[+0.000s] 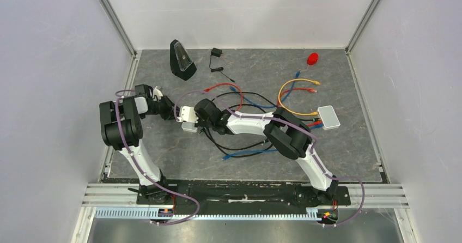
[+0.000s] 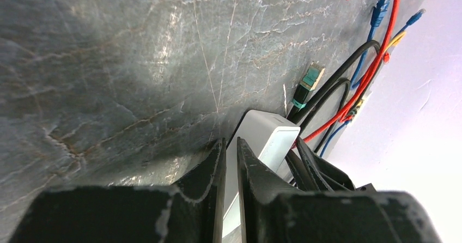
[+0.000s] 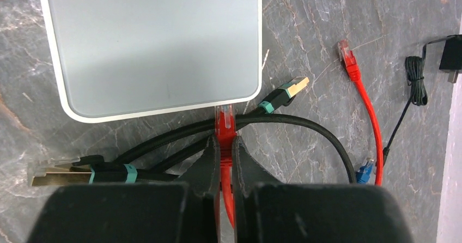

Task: Insert the plug into the switch port
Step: Insert the connector into the switch port.

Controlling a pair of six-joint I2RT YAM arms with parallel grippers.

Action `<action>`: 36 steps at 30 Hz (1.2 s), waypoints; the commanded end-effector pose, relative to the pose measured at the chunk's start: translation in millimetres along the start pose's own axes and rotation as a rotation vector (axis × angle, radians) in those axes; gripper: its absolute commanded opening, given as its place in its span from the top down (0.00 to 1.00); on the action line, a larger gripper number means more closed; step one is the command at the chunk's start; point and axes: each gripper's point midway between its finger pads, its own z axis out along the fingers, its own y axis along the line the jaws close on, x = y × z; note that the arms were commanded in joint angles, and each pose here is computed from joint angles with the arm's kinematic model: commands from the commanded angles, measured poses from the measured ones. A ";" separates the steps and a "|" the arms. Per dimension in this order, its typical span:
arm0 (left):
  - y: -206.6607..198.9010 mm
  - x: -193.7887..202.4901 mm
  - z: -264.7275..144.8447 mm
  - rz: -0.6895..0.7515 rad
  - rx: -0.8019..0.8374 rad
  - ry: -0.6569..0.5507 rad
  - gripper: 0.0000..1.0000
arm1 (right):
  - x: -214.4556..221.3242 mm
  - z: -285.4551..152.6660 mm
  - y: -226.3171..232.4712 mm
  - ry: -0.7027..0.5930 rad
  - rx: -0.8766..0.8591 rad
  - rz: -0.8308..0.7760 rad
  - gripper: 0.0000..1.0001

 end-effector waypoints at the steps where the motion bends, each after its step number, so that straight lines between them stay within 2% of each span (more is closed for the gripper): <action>1: -35.1 56.5 4.2 -0.051 0.126 0.238 0.81 | -96.0 4.8 -0.5 -0.333 -0.066 -0.018 1.00; 5: -36.7 57.8 3.5 -0.051 0.126 0.238 0.81 | -101.5 7.9 -1.6 -0.353 -0.084 0.011 1.00; 10: -31.8 60.5 7.4 -0.059 0.120 0.248 0.81 | -111.8 8.0 5.1 -0.437 -0.164 0.049 1.00; 19: -20.0 57.6 12.2 -0.045 0.068 0.262 0.81 | -114.3 -2.5 20.7 -0.524 -0.245 -0.015 1.00; 23: -12.1 51.3 11.8 -0.009 0.004 0.271 0.81 | -112.1 -11.6 32.1 -0.566 -0.291 -0.096 1.00; 30: -6.0 35.8 7.3 0.039 -0.089 0.228 0.81 | -109.3 -21.7 27.0 -0.569 -0.263 -0.117 1.00; 36: -7.6 32.6 5.8 0.036 -0.097 0.214 0.81 | -106.6 -26.2 27.7 -0.581 -0.252 -0.117 1.00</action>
